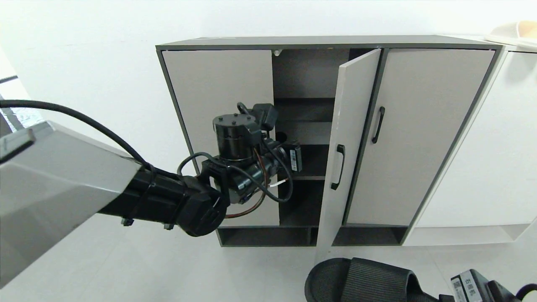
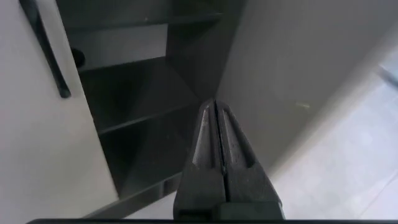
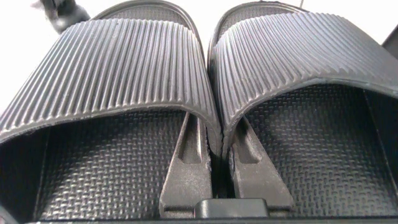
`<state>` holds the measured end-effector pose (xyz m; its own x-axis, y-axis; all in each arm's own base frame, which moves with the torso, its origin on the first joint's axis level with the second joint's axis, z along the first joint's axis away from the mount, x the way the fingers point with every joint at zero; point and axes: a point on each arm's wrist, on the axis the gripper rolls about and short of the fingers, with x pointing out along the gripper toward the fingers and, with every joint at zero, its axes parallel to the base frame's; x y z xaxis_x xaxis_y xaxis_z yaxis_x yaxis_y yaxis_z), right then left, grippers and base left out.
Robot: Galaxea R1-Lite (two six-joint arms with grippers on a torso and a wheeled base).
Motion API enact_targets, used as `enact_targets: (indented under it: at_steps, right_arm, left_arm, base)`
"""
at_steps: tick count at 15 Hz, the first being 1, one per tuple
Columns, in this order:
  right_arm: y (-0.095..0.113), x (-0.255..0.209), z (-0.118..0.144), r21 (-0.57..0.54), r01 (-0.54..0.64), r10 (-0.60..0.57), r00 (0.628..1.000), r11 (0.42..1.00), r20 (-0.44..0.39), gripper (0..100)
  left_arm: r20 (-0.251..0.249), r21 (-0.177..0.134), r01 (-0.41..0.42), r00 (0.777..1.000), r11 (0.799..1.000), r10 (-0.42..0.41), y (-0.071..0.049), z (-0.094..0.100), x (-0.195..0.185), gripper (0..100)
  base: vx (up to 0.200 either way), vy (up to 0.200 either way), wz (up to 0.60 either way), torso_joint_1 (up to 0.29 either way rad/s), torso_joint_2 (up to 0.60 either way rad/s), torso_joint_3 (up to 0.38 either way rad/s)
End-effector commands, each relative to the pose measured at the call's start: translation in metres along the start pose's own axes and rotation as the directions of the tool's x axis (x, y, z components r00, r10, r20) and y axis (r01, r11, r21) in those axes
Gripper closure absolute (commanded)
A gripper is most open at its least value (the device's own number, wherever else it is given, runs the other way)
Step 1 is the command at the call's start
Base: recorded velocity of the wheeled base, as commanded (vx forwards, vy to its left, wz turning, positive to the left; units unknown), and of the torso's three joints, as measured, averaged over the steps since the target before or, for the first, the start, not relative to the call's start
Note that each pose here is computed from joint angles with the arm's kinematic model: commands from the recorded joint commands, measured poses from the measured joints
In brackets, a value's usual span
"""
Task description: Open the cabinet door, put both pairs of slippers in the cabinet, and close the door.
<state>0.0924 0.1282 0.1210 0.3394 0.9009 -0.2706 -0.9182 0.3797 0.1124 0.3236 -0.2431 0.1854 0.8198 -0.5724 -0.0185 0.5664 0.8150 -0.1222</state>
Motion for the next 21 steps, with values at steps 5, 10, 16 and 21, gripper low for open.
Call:
enact_targets:
  at_steps: [5,10,16,21]
  right_arm:
    - [-0.003,0.007,-0.001,0.000,0.003,-0.003,1.000,1.000,0.005,100]
    - [-0.003,0.007,-0.001,0.001,0.004,-0.004,1.000,1.000,0.002,100]
    - [-0.003,0.007,-0.006,0.005,0.004,-0.004,1.000,1.000,-0.022,100]
    - [-0.004,0.007,-0.006,0.010,0.009,-0.009,1.000,1.000,-0.020,100]
  left_arm:
    - [-0.028,0.000,0.016,0.999,1.000,-0.016,-0.001,-0.028,0.037,100]
    - [-0.026,-0.013,0.064,0.998,0.998,-0.064,-0.018,-0.028,0.047,100]
    - [-0.077,-0.089,0.442,0.891,0.893,-0.448,-0.125,0.012,-0.037,100]
    - [-0.148,-0.086,0.377,0.910,0.922,-0.386,-0.101,0.009,-0.041,100]
  base:
    - [0.000,0.000,0.00,0.000,0.00,0.000]
    - [0.000,0.000,0.00,0.000,0.00,0.000]
    - [0.000,0.000,0.00,0.000,0.00,0.000]
    - [0.000,0.000,0.00,0.000,0.00,0.000]
